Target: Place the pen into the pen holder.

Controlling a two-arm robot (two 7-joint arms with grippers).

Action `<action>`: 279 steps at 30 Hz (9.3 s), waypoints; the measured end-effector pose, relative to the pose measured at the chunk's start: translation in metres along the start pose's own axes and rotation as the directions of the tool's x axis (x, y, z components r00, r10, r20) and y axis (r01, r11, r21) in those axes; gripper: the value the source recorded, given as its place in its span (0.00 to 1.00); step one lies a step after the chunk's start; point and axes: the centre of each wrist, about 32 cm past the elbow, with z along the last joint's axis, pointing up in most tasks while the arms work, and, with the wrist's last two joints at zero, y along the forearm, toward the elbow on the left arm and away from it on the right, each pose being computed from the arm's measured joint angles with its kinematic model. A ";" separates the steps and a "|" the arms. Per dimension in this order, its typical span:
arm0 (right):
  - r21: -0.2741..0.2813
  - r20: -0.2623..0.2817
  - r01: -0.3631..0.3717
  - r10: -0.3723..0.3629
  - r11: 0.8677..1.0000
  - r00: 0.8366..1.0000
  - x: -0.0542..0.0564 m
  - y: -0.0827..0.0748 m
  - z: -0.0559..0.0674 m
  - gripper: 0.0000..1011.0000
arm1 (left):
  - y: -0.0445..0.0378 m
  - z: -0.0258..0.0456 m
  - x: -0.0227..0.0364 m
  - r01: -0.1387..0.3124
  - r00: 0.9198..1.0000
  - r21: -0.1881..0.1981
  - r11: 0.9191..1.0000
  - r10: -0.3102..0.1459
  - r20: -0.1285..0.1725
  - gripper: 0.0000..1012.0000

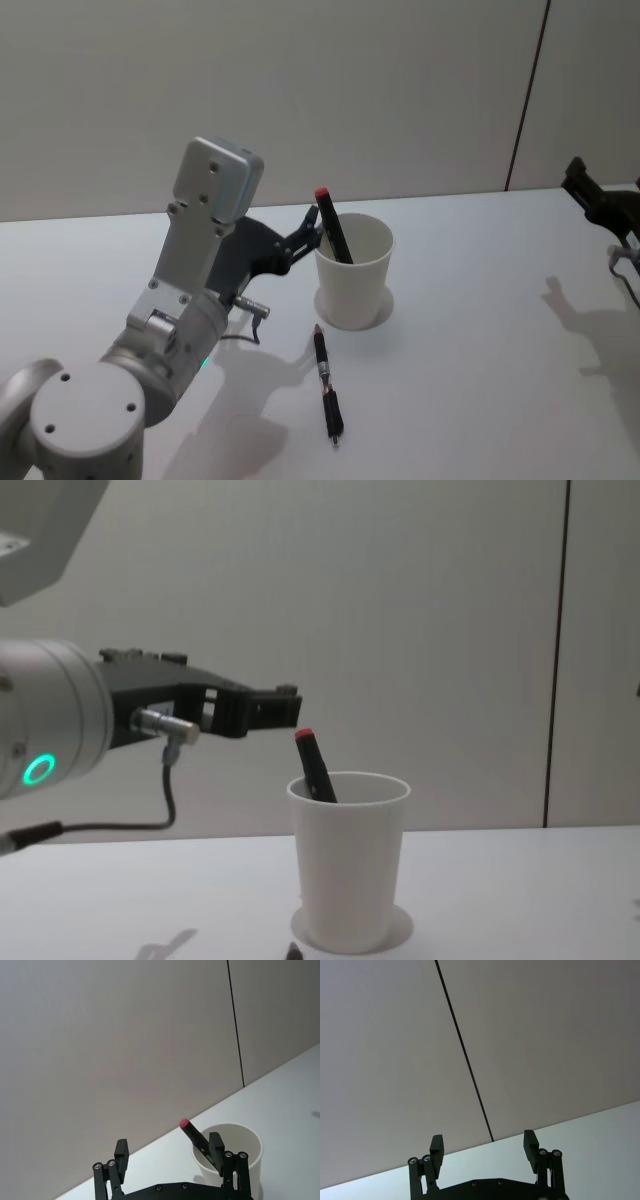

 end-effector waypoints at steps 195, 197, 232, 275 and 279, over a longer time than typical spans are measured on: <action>-0.009 -0.004 0.010 -0.010 1.000 1.000 0.001 -0.003 -0.001 0.99 | 0.0126 -0.0599 -0.0640 0.165 0.981 0.413 0.896 -0.104 -0.166 0.47; -0.009 -0.004 0.010 -0.010 1.000 1.000 0.001 -0.003 -0.001 0.99 | 0.0126 -0.0600 -0.0640 0.165 0.981 0.413 0.896 -0.104 -0.166 0.45; -0.009 -0.004 0.010 -0.010 1.000 1.000 0.001 -0.003 -0.001 0.99 | 0.0125 -0.0602 -0.0640 0.165 0.981 0.415 0.895 -0.104 -0.166 0.24; -0.009 -0.004 0.010 -0.010 1.000 1.000 0.001 -0.003 -0.001 0.99 | 0.0126 -0.0601 -0.0640 0.165 0.981 0.415 0.895 -0.104 -0.166 0.14; -0.009 -0.004 0.010 -0.010 1.000 1.000 0.001 -0.003 -0.001 0.99 | 0.0126 -0.0601 -0.0640 0.165 0.981 0.415 0.895 -0.104 -0.166 0.14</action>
